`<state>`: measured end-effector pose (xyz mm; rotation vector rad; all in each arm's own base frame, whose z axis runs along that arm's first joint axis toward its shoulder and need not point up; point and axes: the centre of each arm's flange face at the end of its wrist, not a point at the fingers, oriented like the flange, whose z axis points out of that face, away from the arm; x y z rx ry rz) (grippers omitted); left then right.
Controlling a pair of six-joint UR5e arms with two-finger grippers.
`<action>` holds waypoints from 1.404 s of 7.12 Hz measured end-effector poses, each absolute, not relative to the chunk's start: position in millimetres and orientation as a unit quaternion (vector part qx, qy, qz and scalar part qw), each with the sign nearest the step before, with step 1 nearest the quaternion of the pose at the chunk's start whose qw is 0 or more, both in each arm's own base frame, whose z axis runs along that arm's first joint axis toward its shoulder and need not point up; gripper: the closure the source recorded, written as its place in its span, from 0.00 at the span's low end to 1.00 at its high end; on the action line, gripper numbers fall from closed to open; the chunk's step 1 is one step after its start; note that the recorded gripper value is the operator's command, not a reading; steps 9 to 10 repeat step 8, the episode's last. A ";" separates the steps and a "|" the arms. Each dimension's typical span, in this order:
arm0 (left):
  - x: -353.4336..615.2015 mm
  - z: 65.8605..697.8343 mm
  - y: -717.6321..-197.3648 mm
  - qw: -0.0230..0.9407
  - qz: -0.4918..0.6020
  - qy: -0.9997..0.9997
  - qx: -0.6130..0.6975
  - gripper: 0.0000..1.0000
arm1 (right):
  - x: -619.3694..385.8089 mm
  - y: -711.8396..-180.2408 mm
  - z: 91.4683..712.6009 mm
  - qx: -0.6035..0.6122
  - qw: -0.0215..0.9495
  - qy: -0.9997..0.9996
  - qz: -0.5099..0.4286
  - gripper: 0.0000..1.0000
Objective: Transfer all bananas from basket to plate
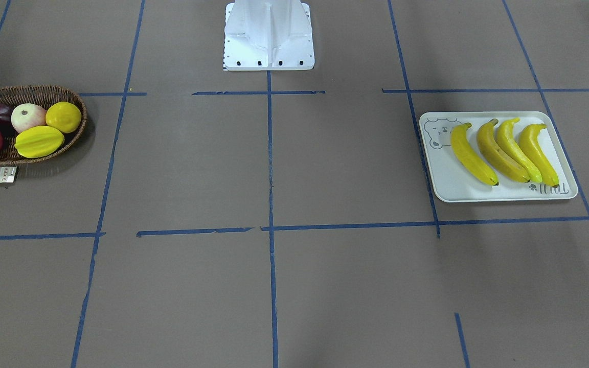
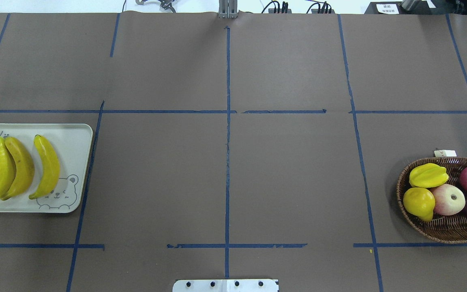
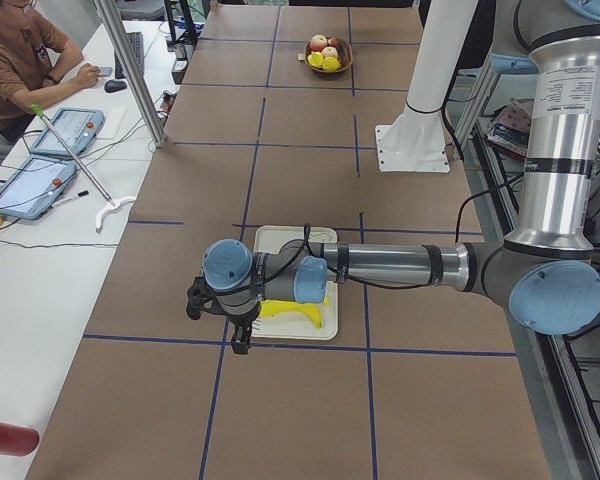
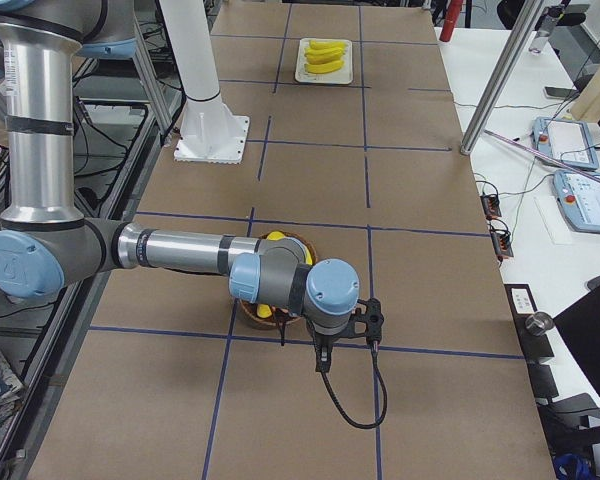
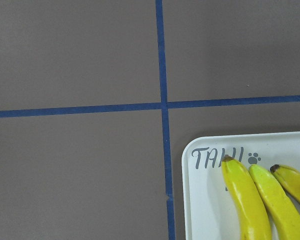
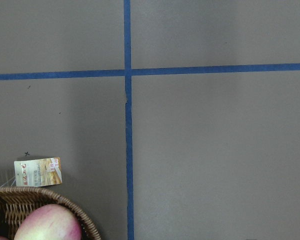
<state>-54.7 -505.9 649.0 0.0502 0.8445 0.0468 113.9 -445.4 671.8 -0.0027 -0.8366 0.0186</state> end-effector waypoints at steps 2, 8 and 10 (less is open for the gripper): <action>-54.7 648.8 -507.1 0.912 0.022 0.410 0.024 0.00 | 113.3 -446.1 671.2 0.000 0.914 -0.406 0.008 0.00; -54.7 649.6 -508.0 0.912 0.022 0.410 0.024 0.00 | 113.3 -448.4 669.8 0.013 0.914 -0.405 0.002 0.00; -54.7 649.6 -508.0 0.912 0.022 0.410 0.024 0.00 | 113.3 -448.4 669.8 0.013 0.914 -0.405 0.002 0.00</action>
